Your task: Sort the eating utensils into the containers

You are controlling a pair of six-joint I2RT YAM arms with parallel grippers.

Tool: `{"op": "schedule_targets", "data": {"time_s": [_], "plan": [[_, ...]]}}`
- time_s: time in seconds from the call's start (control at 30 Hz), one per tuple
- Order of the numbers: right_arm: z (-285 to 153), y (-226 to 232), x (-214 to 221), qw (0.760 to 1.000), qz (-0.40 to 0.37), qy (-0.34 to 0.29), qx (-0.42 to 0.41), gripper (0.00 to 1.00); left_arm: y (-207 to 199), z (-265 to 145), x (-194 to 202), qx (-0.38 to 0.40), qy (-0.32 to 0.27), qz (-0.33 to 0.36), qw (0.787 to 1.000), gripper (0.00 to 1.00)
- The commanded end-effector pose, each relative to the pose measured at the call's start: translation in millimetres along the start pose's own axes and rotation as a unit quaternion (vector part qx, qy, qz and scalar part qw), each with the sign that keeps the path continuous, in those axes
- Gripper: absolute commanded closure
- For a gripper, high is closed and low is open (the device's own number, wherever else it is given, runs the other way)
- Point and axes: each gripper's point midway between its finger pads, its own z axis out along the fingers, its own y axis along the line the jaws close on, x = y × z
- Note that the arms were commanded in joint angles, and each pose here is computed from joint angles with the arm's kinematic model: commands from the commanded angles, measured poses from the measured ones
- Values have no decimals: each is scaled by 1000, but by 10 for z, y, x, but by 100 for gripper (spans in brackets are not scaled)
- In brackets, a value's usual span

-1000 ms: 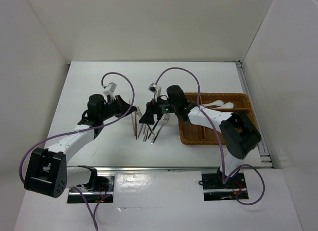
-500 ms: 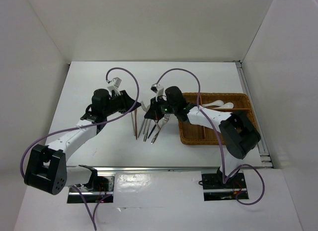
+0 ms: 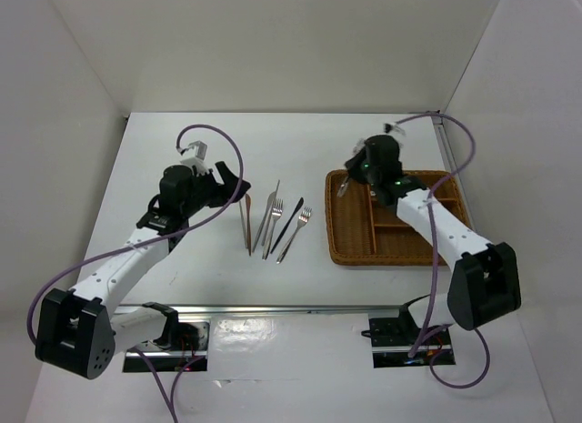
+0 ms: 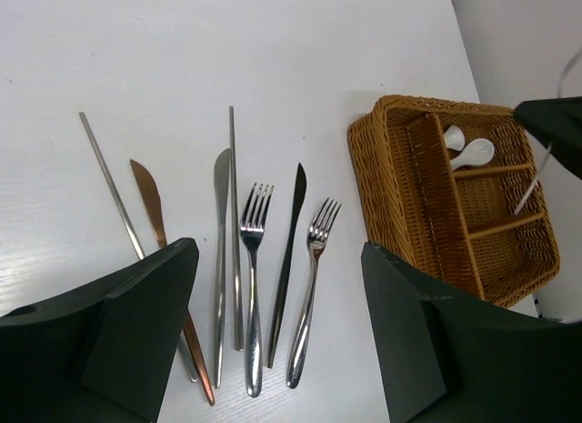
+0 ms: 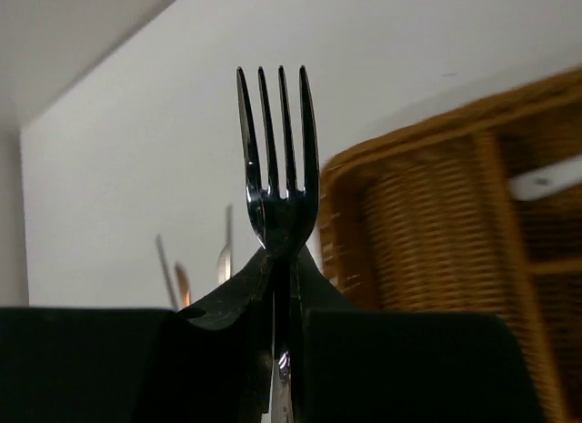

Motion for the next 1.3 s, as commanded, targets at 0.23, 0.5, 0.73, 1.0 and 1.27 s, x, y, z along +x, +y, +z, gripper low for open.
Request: {"op": "schedule_targets", "data": {"time_s": [0.23,0.5,0.73,1.0,1.27], "plan": [[-470,-2051,-187,876,327,-114,335,100,102,115,138,-6,13,-6,1000,13],[-637,-2347,-19,819,401,-160,378,100,175,165,229,-14,25,-9,1000,13],[-607,-2479,131,794,419,-158,410,97,156,199,253,-5,29,-14,999,13],[-567,-2504,157,794,418,-156,414,81,150,216,267,-1,32,-14,999,14],[-509,-2464,172,811,400,-136,404,53,29,302,341,37,48,14,998,16]]}}
